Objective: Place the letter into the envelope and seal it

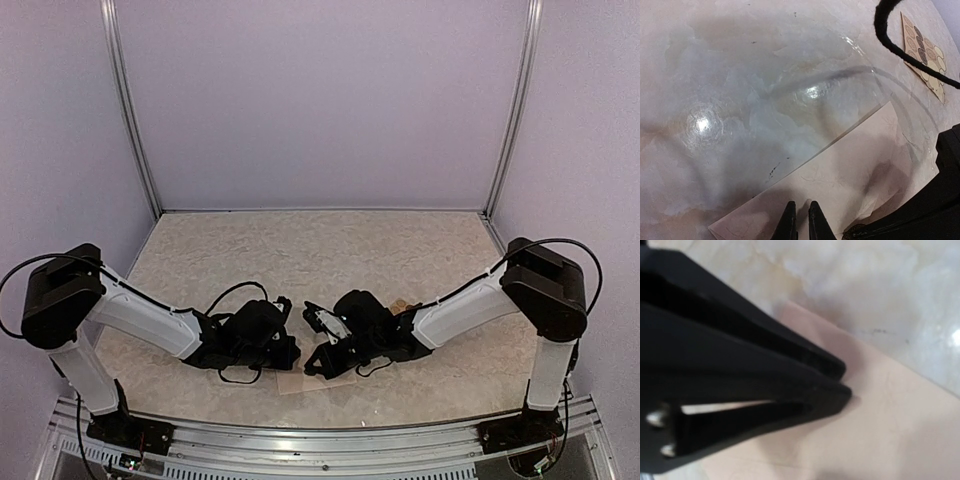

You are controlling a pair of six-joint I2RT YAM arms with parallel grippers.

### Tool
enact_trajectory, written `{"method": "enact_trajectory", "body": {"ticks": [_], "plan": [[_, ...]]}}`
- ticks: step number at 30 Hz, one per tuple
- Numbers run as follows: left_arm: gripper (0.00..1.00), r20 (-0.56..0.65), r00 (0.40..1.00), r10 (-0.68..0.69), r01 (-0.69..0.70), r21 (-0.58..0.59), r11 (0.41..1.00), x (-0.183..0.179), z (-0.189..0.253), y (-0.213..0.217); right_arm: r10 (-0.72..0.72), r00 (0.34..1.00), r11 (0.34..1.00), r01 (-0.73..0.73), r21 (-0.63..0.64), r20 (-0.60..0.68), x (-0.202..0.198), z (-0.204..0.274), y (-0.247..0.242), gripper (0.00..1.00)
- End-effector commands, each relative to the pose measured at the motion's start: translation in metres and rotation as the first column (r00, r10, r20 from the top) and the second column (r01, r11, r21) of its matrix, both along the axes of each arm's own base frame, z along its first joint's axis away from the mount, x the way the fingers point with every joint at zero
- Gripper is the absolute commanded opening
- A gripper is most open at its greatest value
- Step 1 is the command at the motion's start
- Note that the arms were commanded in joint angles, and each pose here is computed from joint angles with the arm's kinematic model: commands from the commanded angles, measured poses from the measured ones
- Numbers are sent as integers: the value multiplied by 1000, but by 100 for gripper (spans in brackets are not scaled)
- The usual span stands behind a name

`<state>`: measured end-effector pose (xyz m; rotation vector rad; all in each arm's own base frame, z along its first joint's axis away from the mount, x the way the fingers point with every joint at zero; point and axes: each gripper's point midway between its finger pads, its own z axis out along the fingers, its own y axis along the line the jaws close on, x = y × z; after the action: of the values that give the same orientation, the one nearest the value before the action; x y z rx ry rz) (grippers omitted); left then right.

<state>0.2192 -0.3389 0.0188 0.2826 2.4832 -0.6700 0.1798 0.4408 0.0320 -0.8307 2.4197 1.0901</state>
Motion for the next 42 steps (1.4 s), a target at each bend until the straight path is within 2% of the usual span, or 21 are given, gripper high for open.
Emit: {"method": "enact_trajectory", "body": {"ticks": [1, 11, 17, 22, 32, 42], "plan": [[9, -51, 999, -10, 14, 79, 997, -14, -20, 14, 13, 999, 1000, -13, 3, -37, -6, -7, 6, 0], [9, -42, 999, -4, 6, 57, 998, -10, -9, 8, -12, 997, 999, 10, -35, -80, -11, -27, -3, 0], [10, -10, 1000, -17, 16, -45, 999, -13, 22, -12, -28, 996, 999, 24, -45, -86, -11, -30, -7, 0], [10, -45, 999, -18, 15, -70, 997, -20, 9, -12, -26, 996, 999, 22, -47, -89, -11, -31, -7, 0], [7, -102, 995, 22, -19, 34, 999, -26, -38, 5, 30, 994, 999, -33, -20, -108, -21, -29, -5, 0], [7, -99, 993, 65, -56, 91, 994, -27, -44, 17, 70, 988, 998, -68, 16, -136, -33, -26, -6, 0]]}}
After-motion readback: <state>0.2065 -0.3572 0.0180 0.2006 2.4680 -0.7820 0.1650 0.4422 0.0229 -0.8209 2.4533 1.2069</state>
